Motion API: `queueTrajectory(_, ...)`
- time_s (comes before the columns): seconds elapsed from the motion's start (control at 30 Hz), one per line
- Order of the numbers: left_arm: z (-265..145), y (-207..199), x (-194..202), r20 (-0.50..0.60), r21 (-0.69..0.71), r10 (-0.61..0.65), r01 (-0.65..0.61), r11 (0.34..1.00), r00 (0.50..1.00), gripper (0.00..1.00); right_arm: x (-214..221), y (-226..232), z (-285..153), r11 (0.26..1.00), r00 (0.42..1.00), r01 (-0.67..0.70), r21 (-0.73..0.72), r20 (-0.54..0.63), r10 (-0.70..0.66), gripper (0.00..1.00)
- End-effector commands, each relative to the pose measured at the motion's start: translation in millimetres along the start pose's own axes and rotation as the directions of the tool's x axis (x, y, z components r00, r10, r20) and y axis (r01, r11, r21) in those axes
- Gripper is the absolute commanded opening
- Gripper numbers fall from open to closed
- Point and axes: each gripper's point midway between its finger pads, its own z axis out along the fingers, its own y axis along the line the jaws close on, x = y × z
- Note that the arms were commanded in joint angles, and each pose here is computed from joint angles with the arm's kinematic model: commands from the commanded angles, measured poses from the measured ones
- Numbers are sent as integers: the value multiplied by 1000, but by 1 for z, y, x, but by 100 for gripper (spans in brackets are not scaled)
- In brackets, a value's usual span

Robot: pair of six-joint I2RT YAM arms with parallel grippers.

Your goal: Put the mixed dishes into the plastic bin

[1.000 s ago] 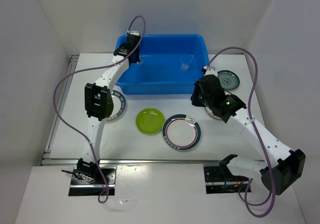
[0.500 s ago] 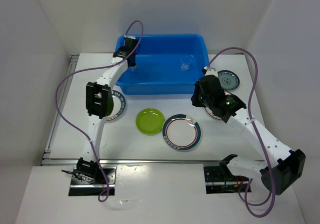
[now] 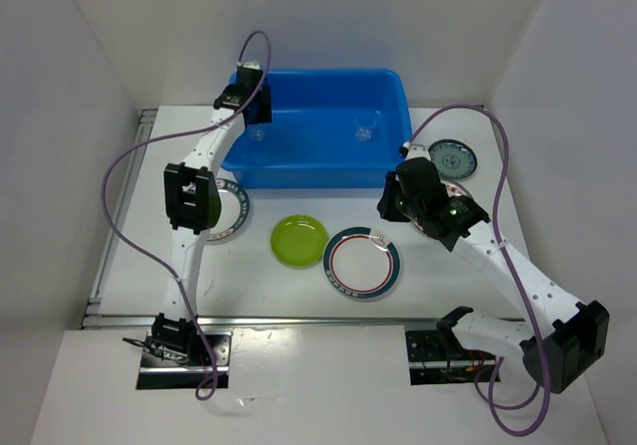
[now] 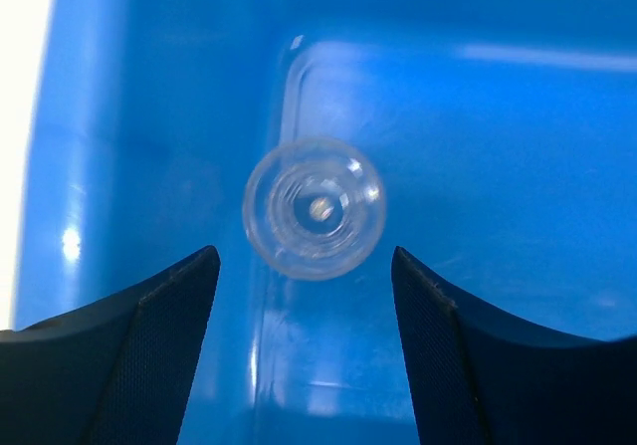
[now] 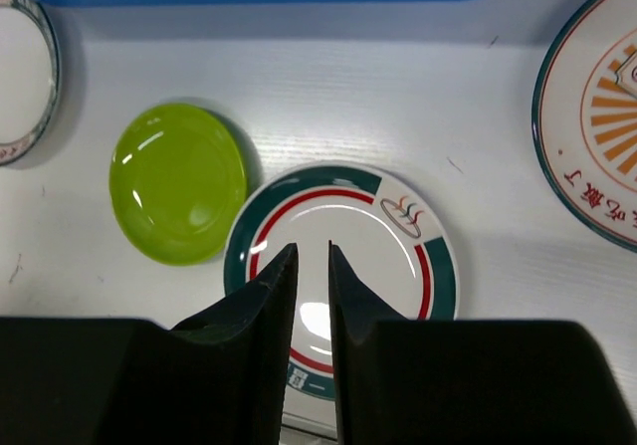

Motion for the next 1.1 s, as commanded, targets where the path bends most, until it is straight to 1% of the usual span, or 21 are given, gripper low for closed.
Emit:
queueTrajectory(0.0, -63, -6, -88, 177, 131, -100, 77, 988, 979, 78, 9, 4, -6, 999, 1000, 9, -44, -8, -10, 24)
queueTrajectory(0.03, -75, -10, -102, 203, 168, -126, 92, 981, 971, 78, 17, 0, -4, 999, 999, 13, -32, -29, -14, 25)
queueTrajectory(0.07, -82, -15, -106, 207, 201, -129, 87, 976, 970, 78, 14, -2, -6, 1000, 1000, 12, -24, -15, -12, 25)
queueTrajectory(0.1, -103, -26, -120, 218, 285, -163, 97, 954, 962, 78, 19, -1, -7, 999, 999, 21, -25, -29, -21, 25)
queueTrajectory(0.17, -123, -37, -129, 218, 363, -190, 101, 926, 957, 78, 16, 2, -13, 998, 1000, 26, -52, -16, -27, 26)
queueTrajectory(0.2, -144, -41, -143, 236, 411, -224, 111, 905, 945, 78, 16, 2, -13, 998, 1000, 26, -52, -16, -27, 26)
queueTrajectory(0.23, -154, -48, -142, 220, 457, -228, 106, 883, 948, 78, 15, 3, -16, 998, 999, 26, -50, -18, -27, 26)
queueTrajectory(0.27, -163, -49, -147, 229, 474, -231, 99, 875, 946, 78, 19, 3, -13, 999, 998, 30, -44, -49, -32, 31)
queueTrajectory(0.37, -193, -44, -155, 243, 492, -248, 101, 864, 938, 78, 32, 11, -11, 998, 992, -13, -62, -128, 5, 31)
queueTrajectory(0.4, -214, -39, -162, 271, 497, -249, 87, 864, 930, 78, 41, 16, -9, 996, 983, -63, -65, -179, 50, 31)
queueTrajectory(0.43, -222, -36, -161, 276, 494, -241, 78, 866, 931, 79, 52, 18, -7, 994, 974, -87, -65, -216, 71, 31)
queueTrajectory(0.47, -212, -35, -141, 231, 482, -225, 89, 872, 947, 79, 60, 17, -6, 991, 964, -124, -50, -244, 108, 32)
queueTrajectory(0.5, -237, -30, -148, 265, 499, -237, 77, 863, 935, 79, 69, 23, -6, 987, 954, -149, -60, -270, 128, 35)
queueTrajectory(0.53, -239, -28, -139, 258, 497, -234, 79, 864, 937, 79, 90, 29, -7, 978, 932, -201, -55, -319, 174, 37)
queueTrajectory(0.57, -239, -26, -129, 251, 496, -232, 81, 865, 940, 79, 95, 36, -8, 969, 925, -237, -65, -320, 205, 38)
queueTrajectory(0.6, -237, -23, -106, 219, 490, -231, 98, 866, 948, 79, 111, 34, -10, 964, 909, -261, -45, -348, 229, 39)
queueTrajectory(0.63, -235, -20, -94, 199, 477, -225, 106, 873, 954, 79, 109, 37, -15, 948, 900, -317, -37, -327, 289, 41)
queueTrajectory(0.67, -242, -15, -90, 207, 471, -228, 107, 876, 952, 79, 109, 36, -20, 943, 897, -333, -28, -317, 307, 43)
queueTrajectory(0.73, -228, -12, -53, 138, 450, -204, 122, 885, 969, 79, 117, 27, -32, 933, 887, -360, -11, -315, 338, 44)
queueTrajectory(0.87, -233, -9, -17, 82, 459, -184, 127, 879, 980, 79, 138, 11, -48, 897, 840, -440, 37, -336, 426, 48)
queueTrajectory(1.07, -233, -9, 7, 32, 464, -176, 142, 875, 984, 79, 169, -8, -57, 869, 789, -478, 126, -372, 488, 48)
